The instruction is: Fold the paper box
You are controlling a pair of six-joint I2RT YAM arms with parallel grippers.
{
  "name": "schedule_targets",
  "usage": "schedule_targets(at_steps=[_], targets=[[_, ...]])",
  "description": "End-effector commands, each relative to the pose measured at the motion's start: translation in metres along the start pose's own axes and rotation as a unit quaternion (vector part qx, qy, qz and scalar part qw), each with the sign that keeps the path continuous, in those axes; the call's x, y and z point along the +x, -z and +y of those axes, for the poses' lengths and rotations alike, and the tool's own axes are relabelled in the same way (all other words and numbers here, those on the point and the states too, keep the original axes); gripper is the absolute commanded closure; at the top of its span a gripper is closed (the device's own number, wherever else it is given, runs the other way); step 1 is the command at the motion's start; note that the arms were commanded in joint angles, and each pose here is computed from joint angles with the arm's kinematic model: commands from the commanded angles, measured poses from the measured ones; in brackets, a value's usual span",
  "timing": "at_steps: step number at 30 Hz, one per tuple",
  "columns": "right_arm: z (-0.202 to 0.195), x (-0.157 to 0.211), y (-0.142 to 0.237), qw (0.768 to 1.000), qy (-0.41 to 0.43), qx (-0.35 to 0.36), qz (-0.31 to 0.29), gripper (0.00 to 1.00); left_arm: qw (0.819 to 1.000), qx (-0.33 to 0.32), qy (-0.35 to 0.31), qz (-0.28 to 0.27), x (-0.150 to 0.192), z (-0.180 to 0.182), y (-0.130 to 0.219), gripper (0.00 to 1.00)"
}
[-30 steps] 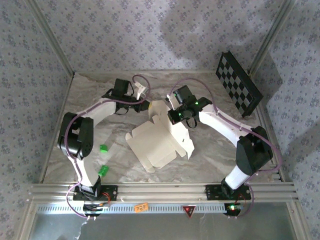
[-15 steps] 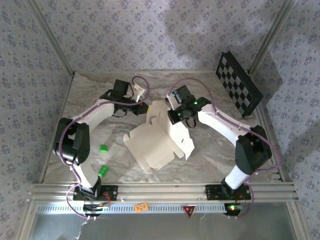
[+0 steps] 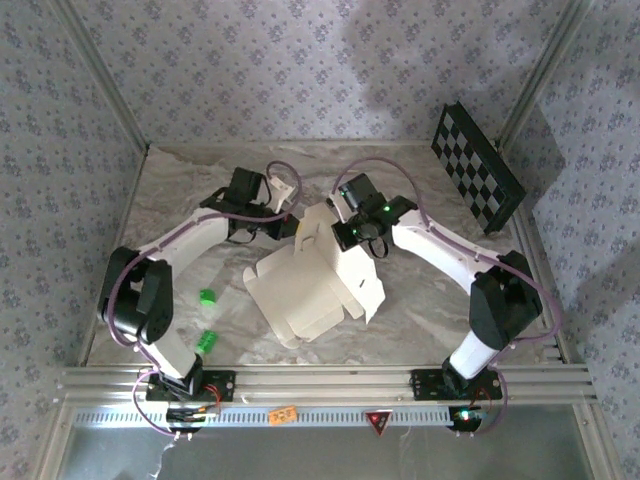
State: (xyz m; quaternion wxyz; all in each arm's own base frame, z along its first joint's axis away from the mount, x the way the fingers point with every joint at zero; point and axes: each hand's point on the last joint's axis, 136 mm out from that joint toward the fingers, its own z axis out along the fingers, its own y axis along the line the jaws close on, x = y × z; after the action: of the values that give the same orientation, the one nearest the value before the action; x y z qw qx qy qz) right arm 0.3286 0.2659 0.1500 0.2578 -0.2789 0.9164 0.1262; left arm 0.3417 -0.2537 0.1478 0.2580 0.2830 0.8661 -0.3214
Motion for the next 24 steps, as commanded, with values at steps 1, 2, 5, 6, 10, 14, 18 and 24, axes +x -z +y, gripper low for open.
schedule_targets(at_steps=[1, 2, 5, 6, 10, 14, 18, 24], targets=[[0.006, 0.029, -0.013, 0.998, 0.017, 0.01, 0.062, 1.0, 0.999, 0.006, 0.03, 0.041, 0.032, -0.01, 0.003, 1.0], [0.008, 0.03, -0.013, 0.998, 0.02, 0.011, 0.064, 1.0, 0.999, 0.004, 0.031, 0.042, 0.035, -0.01, 0.003, 1.0], [0.012, 0.032, -0.013, 0.997, 0.028, 0.015, 0.069, 1.0, 0.998, -0.006, 0.041, 0.05, 0.047, -0.006, 0.004, 1.0], [0.013, 0.033, -0.014, 0.997, 0.03, 0.016, 0.071, 1.0, 0.998, -0.01, 0.045, 0.052, 0.051, -0.005, 0.005, 1.0], [0.018, 0.036, -0.015, 0.996, 0.036, 0.021, 0.076, 1.0, 0.997, -0.01, 0.058, 0.054, 0.061, -0.007, 0.007, 1.0], [0.024, 0.04, -0.017, 0.996, 0.039, 0.022, 0.082, 1.0, 0.996, -0.014, 0.063, 0.054, 0.068, -0.01, 0.01, 1.0], [0.024, 0.04, -0.018, 0.995, 0.039, 0.024, 0.084, 1.0, 0.997, -0.022, 0.066, 0.045, 0.059, -0.013, 0.019, 1.0], [0.023, 0.039, -0.017, 0.995, 0.039, 0.029, 0.085, 1.0, 0.997, -0.014, 0.067, 0.034, 0.047, -0.022, 0.028, 1.0]])
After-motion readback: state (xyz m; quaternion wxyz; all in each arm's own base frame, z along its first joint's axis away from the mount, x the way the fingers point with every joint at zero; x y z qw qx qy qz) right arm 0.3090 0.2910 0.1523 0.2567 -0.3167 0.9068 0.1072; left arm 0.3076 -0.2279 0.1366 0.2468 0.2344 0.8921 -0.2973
